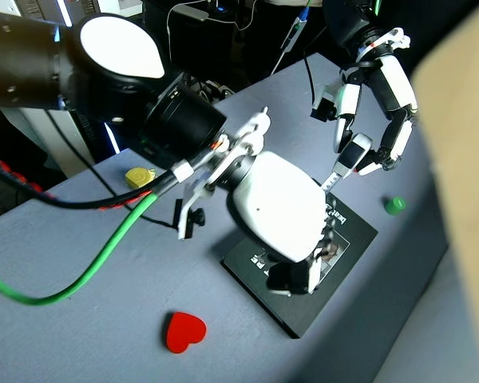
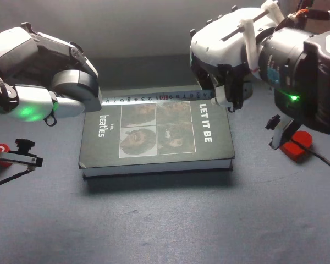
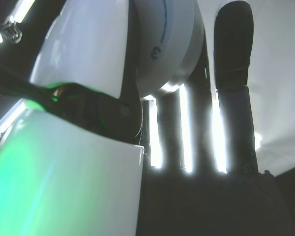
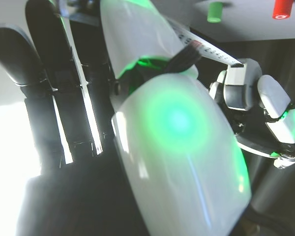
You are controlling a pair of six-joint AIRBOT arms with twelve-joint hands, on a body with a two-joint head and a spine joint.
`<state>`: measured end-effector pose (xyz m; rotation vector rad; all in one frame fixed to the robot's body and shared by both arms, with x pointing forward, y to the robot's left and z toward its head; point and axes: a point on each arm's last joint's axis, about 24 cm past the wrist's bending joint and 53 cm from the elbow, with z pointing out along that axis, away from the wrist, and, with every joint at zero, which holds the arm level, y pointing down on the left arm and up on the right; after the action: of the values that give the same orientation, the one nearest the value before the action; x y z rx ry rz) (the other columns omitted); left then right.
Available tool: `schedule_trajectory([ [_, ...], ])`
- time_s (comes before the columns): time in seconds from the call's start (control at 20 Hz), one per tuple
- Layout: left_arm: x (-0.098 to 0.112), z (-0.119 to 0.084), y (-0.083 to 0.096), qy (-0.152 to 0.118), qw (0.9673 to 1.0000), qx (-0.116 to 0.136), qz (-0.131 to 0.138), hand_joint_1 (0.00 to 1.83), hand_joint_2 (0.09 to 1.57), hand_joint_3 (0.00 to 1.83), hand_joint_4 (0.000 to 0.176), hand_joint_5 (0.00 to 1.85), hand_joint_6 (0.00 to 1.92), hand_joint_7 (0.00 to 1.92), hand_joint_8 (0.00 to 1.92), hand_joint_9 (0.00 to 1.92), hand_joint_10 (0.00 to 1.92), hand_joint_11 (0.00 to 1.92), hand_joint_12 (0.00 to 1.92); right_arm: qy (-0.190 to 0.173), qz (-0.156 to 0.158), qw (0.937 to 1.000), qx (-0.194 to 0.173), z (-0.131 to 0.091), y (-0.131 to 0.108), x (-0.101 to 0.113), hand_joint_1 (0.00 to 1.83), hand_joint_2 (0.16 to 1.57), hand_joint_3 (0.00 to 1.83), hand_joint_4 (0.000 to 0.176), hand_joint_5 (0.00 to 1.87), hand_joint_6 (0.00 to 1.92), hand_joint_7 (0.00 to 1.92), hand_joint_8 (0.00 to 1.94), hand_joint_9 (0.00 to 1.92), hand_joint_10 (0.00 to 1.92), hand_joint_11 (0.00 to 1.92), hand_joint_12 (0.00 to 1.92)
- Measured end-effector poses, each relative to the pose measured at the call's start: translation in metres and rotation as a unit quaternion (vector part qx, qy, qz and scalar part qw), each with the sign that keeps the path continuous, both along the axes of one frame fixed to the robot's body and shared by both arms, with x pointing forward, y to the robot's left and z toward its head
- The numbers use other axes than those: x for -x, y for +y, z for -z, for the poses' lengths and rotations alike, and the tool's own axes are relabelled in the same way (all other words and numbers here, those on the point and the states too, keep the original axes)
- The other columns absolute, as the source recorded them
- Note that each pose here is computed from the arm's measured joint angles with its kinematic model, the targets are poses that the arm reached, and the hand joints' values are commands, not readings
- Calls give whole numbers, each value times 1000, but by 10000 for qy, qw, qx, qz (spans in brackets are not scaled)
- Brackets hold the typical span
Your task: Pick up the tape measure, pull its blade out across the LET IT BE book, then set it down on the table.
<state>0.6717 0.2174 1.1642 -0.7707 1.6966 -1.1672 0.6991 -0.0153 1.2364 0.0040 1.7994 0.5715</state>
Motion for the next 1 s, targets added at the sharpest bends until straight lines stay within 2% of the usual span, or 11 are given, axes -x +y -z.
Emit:
schedule_trajectory([
  [0.35,0,-1,0,-17,10000,23,-1,1378,1111,0,0,930,846,1017,922,918,1313,876,1198,-45,-93,9999,45,-2,-5,0,1234,1133,0,0,851,1051,1060,1008,989,761,794,1308],
  [1.0,0,-2,-1,-36,10000,53,-7,1379,1110,0,0,903,883,1047,888,913,1307,910,1211,-173,-45,9998,103,-7,-29,-6,1226,1136,0,0,847,1080,1049,1007,990,766,814,1311],
])
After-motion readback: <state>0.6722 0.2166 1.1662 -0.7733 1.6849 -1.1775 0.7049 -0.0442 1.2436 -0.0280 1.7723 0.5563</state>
